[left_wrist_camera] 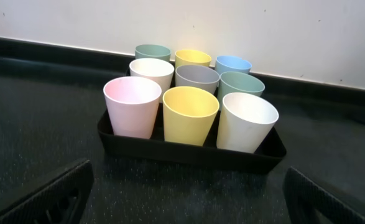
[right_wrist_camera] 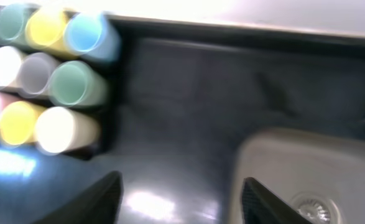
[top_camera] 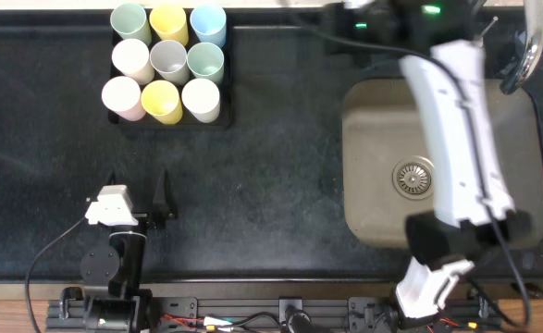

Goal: Store Cups

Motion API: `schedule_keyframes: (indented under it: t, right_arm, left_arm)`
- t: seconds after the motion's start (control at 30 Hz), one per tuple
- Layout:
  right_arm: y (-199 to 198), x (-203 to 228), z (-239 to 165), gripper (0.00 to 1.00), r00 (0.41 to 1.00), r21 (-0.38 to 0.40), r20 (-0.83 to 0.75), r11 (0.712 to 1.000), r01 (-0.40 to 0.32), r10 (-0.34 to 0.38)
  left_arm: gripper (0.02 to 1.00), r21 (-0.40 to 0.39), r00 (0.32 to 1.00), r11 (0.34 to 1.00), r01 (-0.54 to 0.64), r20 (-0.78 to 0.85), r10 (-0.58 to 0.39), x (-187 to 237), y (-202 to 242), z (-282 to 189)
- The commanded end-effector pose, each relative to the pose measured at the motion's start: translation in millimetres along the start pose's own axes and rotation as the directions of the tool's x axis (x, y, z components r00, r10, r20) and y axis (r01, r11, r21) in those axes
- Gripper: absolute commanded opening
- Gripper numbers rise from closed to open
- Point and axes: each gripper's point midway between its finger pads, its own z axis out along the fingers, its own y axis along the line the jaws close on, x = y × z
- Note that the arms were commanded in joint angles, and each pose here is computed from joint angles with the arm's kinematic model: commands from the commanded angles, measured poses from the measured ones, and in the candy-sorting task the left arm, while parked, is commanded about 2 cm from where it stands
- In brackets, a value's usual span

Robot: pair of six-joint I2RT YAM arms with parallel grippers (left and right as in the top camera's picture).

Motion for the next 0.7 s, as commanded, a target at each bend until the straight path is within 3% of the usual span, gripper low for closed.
schedule_keyframes:
  t: [0.03,0.23,0.43,0.7]
  right_arm:
    - [-40.1,14.8,-31.6,0.785,0.995,0.082,0.071,0.995,0.062,-0.068]
    - [-72.3,35.0,-80.5,0.998,0.943,0.159,0.319,0.986,0.045,-0.095]
    - [-76.1,69.7,-104.1,0.996,0.867,0.185,0.483,0.982,0.037,-0.123]
    - [-68.9,120.7,-93.2,0.998,0.870,0.167,0.476,0.984,0.056,-0.130]
  left_arm:
    - [1.000,0.021,1.000,1.000,-0.019,0.005,0.018,-0.8,-3.8,-0.7]
    - [1.000,0.021,1.000,1.000,-0.019,0.005,0.018,-0.8,-3.8,-0.7]
    - [1.000,0.021,1.000,1.000,-0.019,0.005,0.018,-0.8,-3.8,-0.7]
    - [1.000,0.021,1.000,1.000,-0.019,0.005,0.018,-0.8,-3.8,-0.7]
